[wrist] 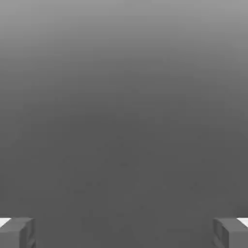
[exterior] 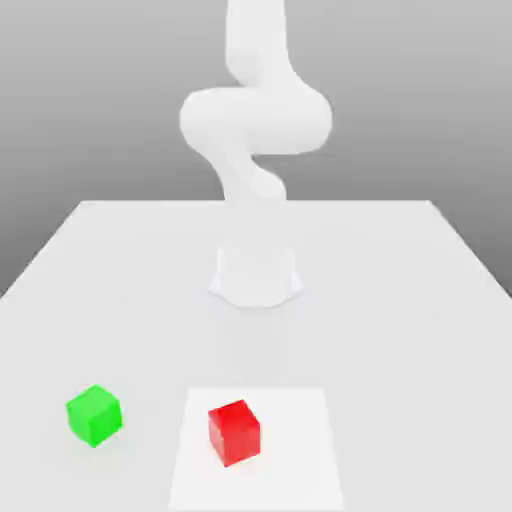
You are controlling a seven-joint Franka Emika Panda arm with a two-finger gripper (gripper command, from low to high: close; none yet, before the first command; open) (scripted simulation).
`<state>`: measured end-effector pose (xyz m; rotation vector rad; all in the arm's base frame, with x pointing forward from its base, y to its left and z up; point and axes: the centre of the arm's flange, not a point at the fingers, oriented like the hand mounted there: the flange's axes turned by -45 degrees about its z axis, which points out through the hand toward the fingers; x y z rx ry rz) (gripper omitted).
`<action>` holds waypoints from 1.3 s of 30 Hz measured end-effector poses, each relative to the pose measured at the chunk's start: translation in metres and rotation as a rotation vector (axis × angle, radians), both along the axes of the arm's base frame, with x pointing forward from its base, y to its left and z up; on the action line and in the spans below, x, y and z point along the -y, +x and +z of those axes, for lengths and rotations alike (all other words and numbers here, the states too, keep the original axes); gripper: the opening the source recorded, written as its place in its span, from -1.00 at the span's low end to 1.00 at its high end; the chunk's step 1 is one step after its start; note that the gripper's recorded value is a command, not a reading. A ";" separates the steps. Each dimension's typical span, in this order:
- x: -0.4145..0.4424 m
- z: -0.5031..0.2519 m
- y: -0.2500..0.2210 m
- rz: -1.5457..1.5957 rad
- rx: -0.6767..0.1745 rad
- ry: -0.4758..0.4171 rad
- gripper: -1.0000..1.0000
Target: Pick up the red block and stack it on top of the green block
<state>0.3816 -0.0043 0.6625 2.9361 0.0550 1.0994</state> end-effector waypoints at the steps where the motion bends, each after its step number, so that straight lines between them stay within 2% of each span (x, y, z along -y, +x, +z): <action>1: 0.002 -0.022 0.014 0.019 -0.037 -0.012 0.00; 6: 0.008 -0.131 0.060 0.109 -0.206 -0.064 0.00; 11: 0.013 -0.242 0.077 0.205 -0.370 -0.106 0.00; 15: 0.016 -0.329 0.070 0.286 -0.501 -0.134 0.00; 21: 0.023 -0.445 0.034 0.405 -0.683 -0.162 0.00; 26: 0.023 -0.503 0.030 0.418 -0.703 -0.166 0.00; 27: 0.023 -0.513 0.029 0.419 -0.703 -0.165 -1.00; 34: 0.023 -0.515 0.029 0.419 -0.704 -0.164 -1.00; 39: 0.023 -0.468 0.029 0.419 -0.704 -0.164 -1.00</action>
